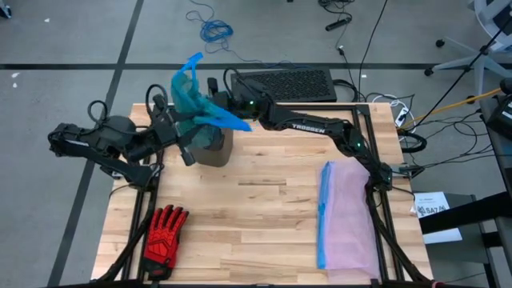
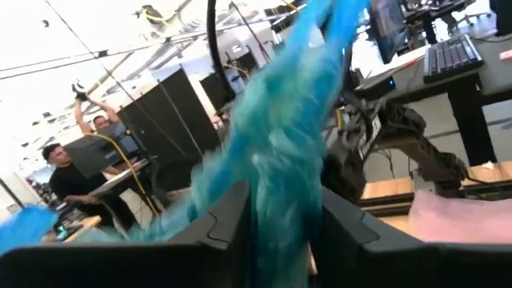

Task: Place trash/remove bag and relplace
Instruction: Remove the trash bag from the trash bin

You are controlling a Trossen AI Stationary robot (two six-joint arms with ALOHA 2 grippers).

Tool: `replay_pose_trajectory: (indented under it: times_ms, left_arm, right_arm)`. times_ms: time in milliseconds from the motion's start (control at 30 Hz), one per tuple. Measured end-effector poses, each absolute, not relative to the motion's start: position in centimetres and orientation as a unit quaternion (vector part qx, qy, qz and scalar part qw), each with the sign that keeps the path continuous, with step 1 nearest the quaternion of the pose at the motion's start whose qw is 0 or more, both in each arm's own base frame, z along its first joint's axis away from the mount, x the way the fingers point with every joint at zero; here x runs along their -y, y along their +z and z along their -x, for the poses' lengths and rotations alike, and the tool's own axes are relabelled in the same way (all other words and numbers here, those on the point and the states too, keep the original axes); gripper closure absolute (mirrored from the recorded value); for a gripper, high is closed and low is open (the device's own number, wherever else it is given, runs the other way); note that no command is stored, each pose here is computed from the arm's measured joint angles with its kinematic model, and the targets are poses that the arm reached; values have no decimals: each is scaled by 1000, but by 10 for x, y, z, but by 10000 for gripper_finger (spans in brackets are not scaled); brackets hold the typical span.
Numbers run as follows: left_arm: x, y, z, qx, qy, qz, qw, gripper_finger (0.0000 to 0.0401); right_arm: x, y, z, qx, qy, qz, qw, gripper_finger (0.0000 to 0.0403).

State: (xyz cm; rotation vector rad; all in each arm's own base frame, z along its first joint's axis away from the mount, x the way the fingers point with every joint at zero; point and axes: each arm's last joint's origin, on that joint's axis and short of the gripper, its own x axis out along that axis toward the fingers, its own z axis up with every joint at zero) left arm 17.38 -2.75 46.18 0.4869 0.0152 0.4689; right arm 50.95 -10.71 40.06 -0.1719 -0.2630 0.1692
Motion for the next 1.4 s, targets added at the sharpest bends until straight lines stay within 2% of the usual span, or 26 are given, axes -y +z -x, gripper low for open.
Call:
replay_pose_trajectory:
  times_ms: [333, 467, 700, 933, 1033, 1167, 1400]
  left_arm:
    - [31, 464, -159, -9, 232, -234, 944, 278]
    - [34, 465, -154, -2, 221, -231, 947, 278]
    - [33, 467, -148, 2, 227, -222, 948, 278]
    - [30, 453, -149, -56, 253, -207, 943, 290]
    - [28, 447, -146, -74, 250, -190, 946, 324]
    - [26, 438, -135, -64, 208, -164, 962, 389]
    - [20, 414, -122, -37, 212, -135, 967, 399]
  right_arm:
    - [100, 456, -467, 117, 26, 156, 980, 403]
    - [100, 483, -439, 107, -11, 190, 976, 403]
    - [113, 518, -386, 60, -78, 192, 976, 403]
    - [129, 513, -360, -36, -105, 159, 981, 403]
    - [134, 503, -356, -94, -106, 143, 979, 403]
    - [134, 489, -353, -168, -105, 143, 970, 403]
    - [133, 470, -344, -278, -112, 123, 946, 403]
